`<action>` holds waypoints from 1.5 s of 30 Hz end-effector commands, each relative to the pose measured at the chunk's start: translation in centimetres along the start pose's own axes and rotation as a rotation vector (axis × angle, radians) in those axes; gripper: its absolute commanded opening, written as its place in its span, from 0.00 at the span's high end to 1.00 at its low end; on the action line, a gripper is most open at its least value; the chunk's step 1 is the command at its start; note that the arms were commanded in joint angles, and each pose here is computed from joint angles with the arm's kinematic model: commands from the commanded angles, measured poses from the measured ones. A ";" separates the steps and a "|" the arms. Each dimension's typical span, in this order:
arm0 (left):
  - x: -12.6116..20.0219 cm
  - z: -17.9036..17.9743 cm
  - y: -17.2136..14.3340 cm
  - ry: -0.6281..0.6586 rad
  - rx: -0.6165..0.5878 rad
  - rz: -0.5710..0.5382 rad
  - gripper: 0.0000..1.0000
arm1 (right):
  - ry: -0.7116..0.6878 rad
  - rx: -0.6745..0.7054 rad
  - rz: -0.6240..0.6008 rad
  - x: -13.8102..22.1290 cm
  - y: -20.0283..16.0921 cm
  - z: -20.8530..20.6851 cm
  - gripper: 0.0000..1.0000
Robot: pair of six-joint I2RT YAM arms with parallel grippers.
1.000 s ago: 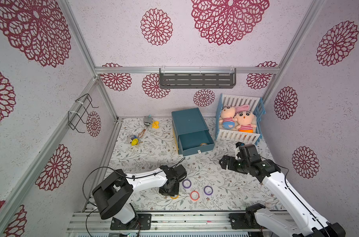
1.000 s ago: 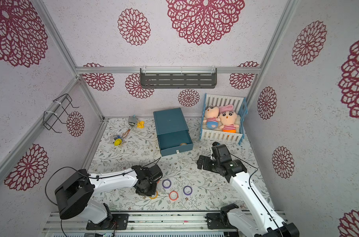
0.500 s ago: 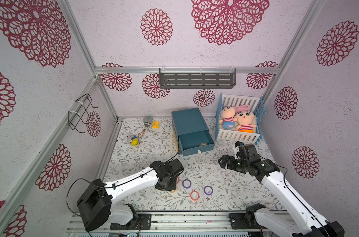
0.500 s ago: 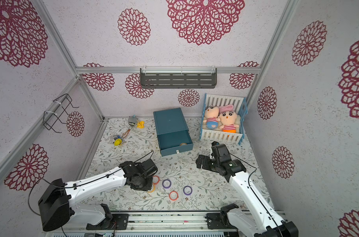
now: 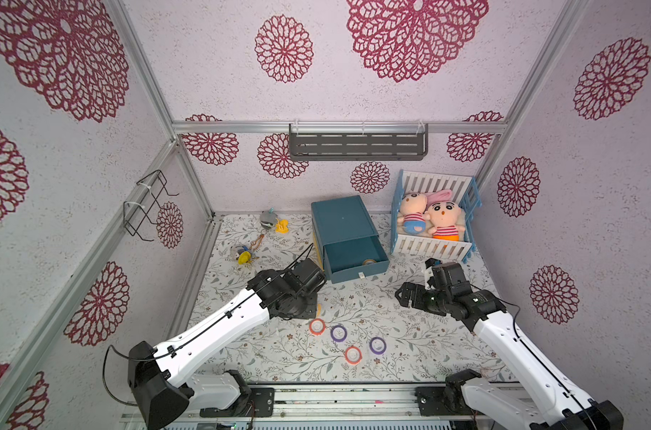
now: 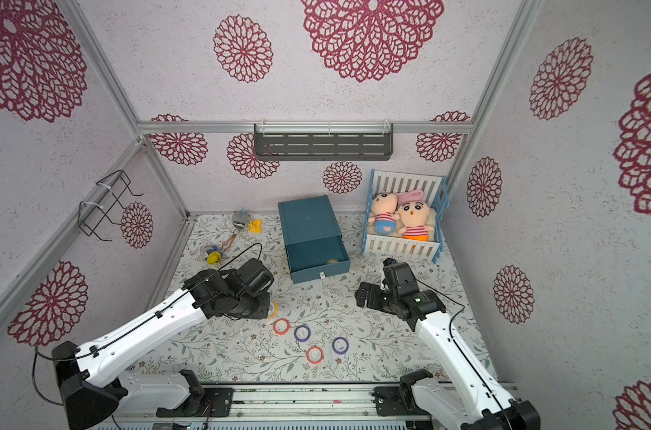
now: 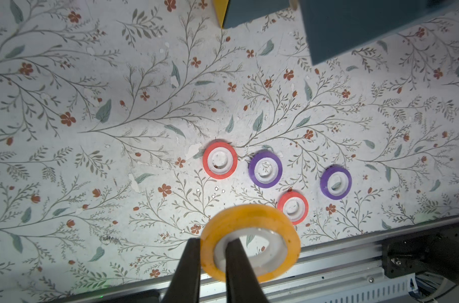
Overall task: Place the transparent tape into the drawer according to color
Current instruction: Place the tape in the drawer.
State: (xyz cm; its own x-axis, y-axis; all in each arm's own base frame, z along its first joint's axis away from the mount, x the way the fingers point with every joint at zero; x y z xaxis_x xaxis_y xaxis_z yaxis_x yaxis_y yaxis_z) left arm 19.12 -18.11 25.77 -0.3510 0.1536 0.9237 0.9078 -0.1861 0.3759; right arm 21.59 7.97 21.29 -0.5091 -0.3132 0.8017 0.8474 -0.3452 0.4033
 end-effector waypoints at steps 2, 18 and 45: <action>1.8 0.2 2.3 0.037 -0.044 -0.056 1.00 | 0.039 0.008 -0.040 0.7 0.5 0.5 0.01; 3.5 -3.9 13.0 -0.013 -0.140 -0.245 1.00 | 0.054 0.007 -0.044 0.4 0.4 0.5 0.01; -0.2 -5.8 16.3 -0.042 -0.181 -0.264 0.28 | 0.112 0.012 -0.060 0.6 0.7 1.5 0.01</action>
State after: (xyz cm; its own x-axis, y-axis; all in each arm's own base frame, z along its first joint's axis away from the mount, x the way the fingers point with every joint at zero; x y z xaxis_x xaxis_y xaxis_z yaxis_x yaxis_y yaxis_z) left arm 32.50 -27.37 30.77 -0.5176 0.2435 0.8203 0.7535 -0.3246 0.5718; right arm 21.63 8.30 21.49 -0.5338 -0.3513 0.7692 0.8366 -0.3519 0.4198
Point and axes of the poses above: each gripper's point midway between its finger pads, its own x axis back along the fingers, its own z axis along the line the jaws close on, y = z × x, the point moved 7 cm from there along x, back along the fingers, and after that the axes turned 8 degrees about -x, right-handed, at the moved point
